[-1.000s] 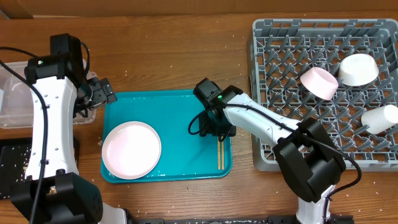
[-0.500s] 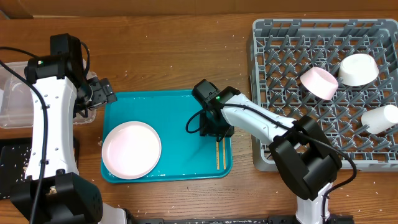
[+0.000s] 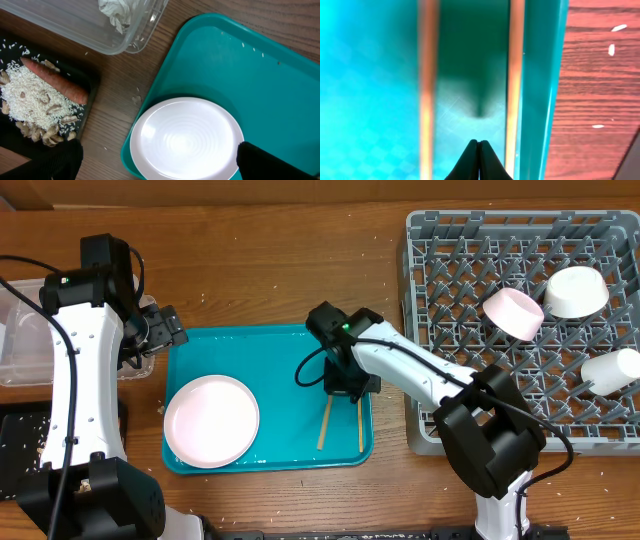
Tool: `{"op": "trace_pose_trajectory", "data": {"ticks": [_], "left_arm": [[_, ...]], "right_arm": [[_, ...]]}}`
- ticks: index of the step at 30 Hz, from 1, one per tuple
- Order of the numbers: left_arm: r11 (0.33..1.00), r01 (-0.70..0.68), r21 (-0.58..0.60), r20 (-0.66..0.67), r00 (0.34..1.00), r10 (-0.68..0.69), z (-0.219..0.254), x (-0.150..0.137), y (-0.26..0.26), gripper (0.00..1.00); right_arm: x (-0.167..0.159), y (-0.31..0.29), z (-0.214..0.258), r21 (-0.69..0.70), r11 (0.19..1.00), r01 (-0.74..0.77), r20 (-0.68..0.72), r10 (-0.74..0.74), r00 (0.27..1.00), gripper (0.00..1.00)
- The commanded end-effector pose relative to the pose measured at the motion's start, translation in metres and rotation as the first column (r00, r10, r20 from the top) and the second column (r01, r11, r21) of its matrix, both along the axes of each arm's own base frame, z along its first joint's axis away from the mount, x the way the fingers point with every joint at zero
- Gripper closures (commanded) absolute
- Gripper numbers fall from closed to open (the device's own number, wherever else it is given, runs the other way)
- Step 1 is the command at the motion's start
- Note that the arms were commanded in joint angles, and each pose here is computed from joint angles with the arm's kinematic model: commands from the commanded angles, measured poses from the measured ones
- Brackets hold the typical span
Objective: Sort waste into correct bins and load items into the dishwasher
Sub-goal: 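Pinch one wooden chopstick with the right gripper and lift it, then carry the chopstick to the rack's top edge and release it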
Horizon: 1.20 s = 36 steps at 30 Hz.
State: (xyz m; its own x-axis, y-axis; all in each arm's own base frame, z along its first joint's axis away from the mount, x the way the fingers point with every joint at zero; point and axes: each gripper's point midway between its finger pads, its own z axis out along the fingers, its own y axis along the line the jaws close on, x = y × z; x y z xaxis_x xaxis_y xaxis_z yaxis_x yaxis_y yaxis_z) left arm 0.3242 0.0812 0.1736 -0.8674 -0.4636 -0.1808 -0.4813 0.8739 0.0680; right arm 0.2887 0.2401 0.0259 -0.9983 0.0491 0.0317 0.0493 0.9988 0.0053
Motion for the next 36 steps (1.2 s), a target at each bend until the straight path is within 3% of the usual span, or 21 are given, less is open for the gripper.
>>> {"op": "trace_pose_trajectory", "data": {"ticks": [1, 5, 7, 9, 11, 15, 22, 26, 33, 36], "left_arm": [[1.000, 0.000, 0.009, -0.004, 1.000, 0.000, -0.001, 0.000, 0.002, 0.00], [1.000, 0.000, 0.009, -0.004, 1.000, 0.000, -0.001, 0.000, 0.002, 0.00], [1.000, 0.000, 0.009, -0.004, 1.000, 0.000, -0.001, 0.000, 0.002, 0.00], [1.000, 0.000, 0.009, -0.004, 1.000, 0.000, -0.001, 0.000, 0.002, 0.00], [1.000, 0.000, 0.009, -0.004, 1.000, 0.000, -0.001, 0.000, 0.002, 0.00], [1.000, 0.001, 0.009, -0.004, 1.000, -0.001, -0.001, 0.000, 0.001, 0.00], [1.000, 0.000, 0.009, -0.004, 1.000, 0.000, -0.001, 0.000, 0.002, 0.00], [1.000, 0.001, 0.009, -0.004, 1.000, -0.001, -0.001, 0.000, 0.001, 0.00], [1.000, 0.000, 0.009, -0.004, 1.000, 0.000, -0.001, 0.000, 0.002, 0.00], [1.000, 0.000, 0.009, -0.004, 1.000, 0.000, -0.001, 0.000, 0.002, 0.00]], "right_arm": [[0.008, 0.008, 0.010, 0.011, 1.000, -0.011, 0.021, 0.011, 1.000, 0.96], [0.012, 0.014, 0.025, 0.030, 0.999, -0.019, 0.025, 0.019, 1.000, 0.93], [0.013, 0.021, 0.030, 0.059, 0.997, -0.048, 0.023, 0.046, 0.999, 0.82], [0.011, 0.029, 0.032, 0.106, 0.993, -0.055, 0.007, 0.054, 0.998, 0.47], [0.007, 0.039, 0.033, 0.148, 0.987, -0.060, -0.008, 0.061, 0.998, 0.42], [0.010, 0.057, 0.030, 0.155, 0.986, -0.063, 0.048, 0.056, 0.997, 0.42], [0.012, 0.076, 0.008, 0.085, 0.994, 0.070, 0.132, -0.081, 0.988, 0.45], [0.009, 0.094, -0.005, 0.098, 0.993, 0.065, 0.158, -0.080, 0.984, 0.46], [0.010, 0.080, -0.011, -0.016, 0.996, 0.086, 0.228, -0.080, 0.970, 0.47], [0.009, 0.075, -0.017, -0.043, 0.995, 0.086, 0.225, -0.074, 0.972, 0.55]]}}
